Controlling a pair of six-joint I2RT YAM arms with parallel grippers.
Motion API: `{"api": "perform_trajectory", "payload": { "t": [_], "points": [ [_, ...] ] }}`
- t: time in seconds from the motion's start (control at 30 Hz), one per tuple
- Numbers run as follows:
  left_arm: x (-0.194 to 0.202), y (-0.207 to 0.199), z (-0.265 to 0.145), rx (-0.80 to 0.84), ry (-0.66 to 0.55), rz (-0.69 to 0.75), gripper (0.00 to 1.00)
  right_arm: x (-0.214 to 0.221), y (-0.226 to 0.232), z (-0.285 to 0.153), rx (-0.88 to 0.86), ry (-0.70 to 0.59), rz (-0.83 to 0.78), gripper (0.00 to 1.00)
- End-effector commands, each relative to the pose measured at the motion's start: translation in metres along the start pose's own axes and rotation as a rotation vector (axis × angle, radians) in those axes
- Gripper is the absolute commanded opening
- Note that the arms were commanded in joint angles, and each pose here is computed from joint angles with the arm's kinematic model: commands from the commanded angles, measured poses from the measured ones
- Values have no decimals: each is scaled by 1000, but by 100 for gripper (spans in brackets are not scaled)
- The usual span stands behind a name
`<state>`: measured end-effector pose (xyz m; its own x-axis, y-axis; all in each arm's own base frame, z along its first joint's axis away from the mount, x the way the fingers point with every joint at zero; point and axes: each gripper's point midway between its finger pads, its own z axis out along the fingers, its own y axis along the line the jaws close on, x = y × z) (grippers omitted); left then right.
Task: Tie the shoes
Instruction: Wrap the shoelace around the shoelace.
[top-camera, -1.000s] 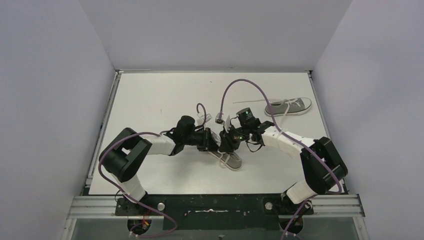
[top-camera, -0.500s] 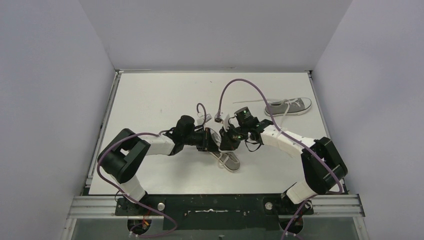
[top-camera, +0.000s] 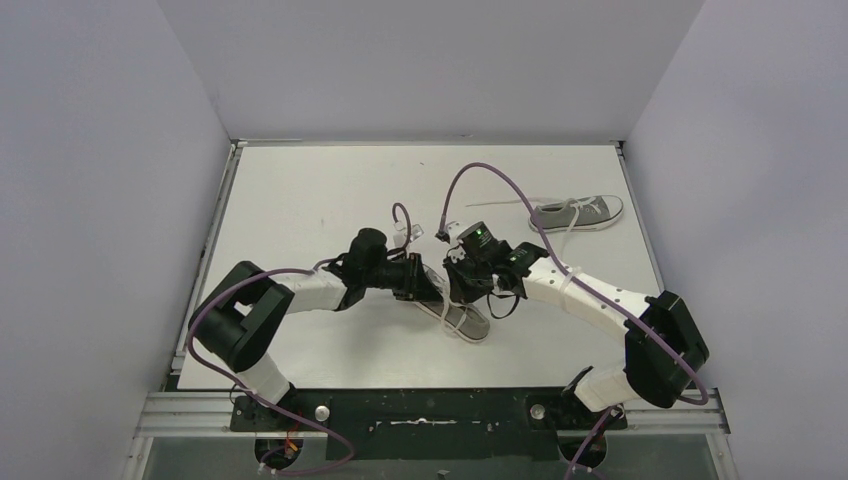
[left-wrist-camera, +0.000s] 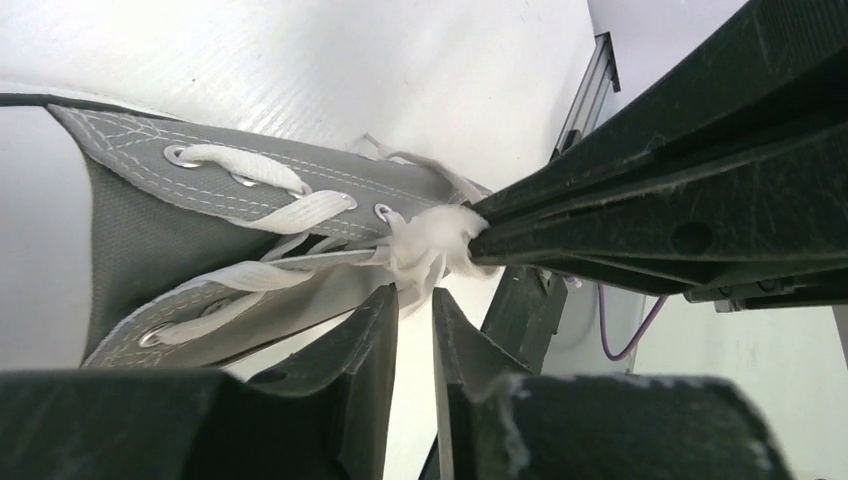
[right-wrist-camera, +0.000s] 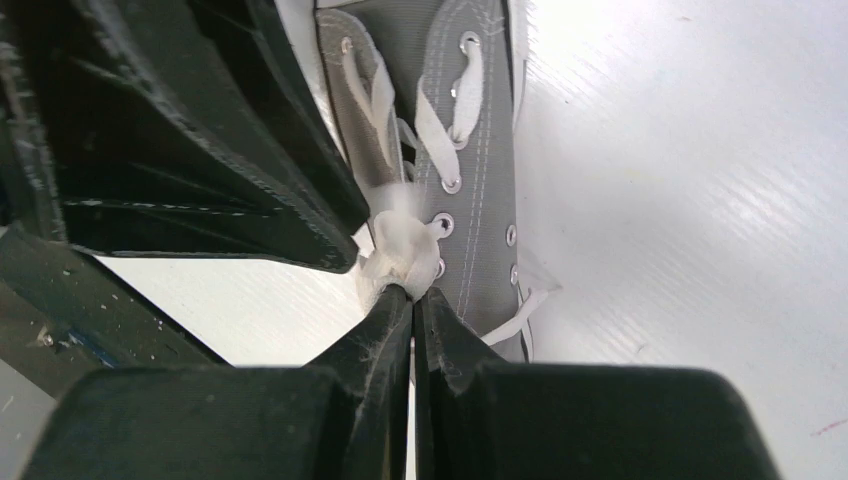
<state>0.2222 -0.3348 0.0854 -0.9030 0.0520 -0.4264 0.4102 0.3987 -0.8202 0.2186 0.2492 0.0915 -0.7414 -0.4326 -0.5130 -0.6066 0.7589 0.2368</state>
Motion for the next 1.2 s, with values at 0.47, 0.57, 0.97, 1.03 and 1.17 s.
{"api": "perform_trajectory", "payload": {
  "t": [0.47, 0.57, 0.97, 1.03, 1.17],
  "points": [
    [-33, -21, -8, 31, -60, 90, 54, -29, 1, -18, 43, -136, 120, 0],
    [-30, -28, 0, 55, -60, 86, 55, -33, 3, -19, 34, -152, 138, 0],
    [-23, -4, 20, -43, -25, 1, 46, -27, 11, -18, -12, -140, 148, 0],
    [-17, 17, 16, -144, -2, -33, 37, -28, 11, -20, -15, -142, 144, 0],
    [-12, 41, 0, -246, 6, -70, 29, -27, 12, -22, -18, -132, 134, 0]
  ]
}}
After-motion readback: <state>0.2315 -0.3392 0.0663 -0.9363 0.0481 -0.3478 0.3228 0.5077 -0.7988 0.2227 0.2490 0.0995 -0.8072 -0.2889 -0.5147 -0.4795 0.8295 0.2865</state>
